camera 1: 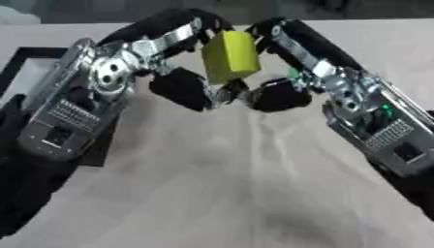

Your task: Pick up the objects with one hand, pass them to the other hand, and then place them into the box on the other side of the table.

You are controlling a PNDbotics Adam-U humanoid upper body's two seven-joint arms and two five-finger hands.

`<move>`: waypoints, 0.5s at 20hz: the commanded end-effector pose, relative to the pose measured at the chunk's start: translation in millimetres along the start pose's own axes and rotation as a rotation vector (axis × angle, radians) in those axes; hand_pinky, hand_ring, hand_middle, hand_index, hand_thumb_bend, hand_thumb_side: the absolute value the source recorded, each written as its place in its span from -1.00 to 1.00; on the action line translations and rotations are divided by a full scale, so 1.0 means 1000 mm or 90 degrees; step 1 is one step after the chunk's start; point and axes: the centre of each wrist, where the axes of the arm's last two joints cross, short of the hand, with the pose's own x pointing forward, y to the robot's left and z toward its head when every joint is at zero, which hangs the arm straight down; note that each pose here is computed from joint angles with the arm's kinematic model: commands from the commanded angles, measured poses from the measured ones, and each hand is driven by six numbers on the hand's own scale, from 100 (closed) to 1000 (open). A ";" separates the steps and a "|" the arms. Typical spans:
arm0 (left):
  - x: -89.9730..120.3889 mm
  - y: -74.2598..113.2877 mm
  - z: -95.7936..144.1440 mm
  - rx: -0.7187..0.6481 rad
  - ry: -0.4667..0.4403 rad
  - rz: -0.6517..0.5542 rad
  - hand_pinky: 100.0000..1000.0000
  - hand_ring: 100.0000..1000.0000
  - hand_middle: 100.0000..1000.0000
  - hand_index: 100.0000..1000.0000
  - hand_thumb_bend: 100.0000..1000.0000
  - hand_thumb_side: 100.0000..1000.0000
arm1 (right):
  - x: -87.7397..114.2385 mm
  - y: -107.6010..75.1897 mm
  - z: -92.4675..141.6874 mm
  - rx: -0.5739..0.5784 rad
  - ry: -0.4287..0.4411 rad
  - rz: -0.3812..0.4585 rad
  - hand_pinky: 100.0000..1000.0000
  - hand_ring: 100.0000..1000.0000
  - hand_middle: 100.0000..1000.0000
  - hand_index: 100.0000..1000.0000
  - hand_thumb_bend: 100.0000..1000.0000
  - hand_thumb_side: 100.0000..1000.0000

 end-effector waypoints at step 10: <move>0.009 0.007 0.003 0.059 -0.004 0.017 0.38 0.40 0.33 0.44 -1.00 -0.68 | 0.003 -0.009 0.004 -0.009 -0.011 0.004 0.60 0.47 0.39 0.11 -1.00 -1.00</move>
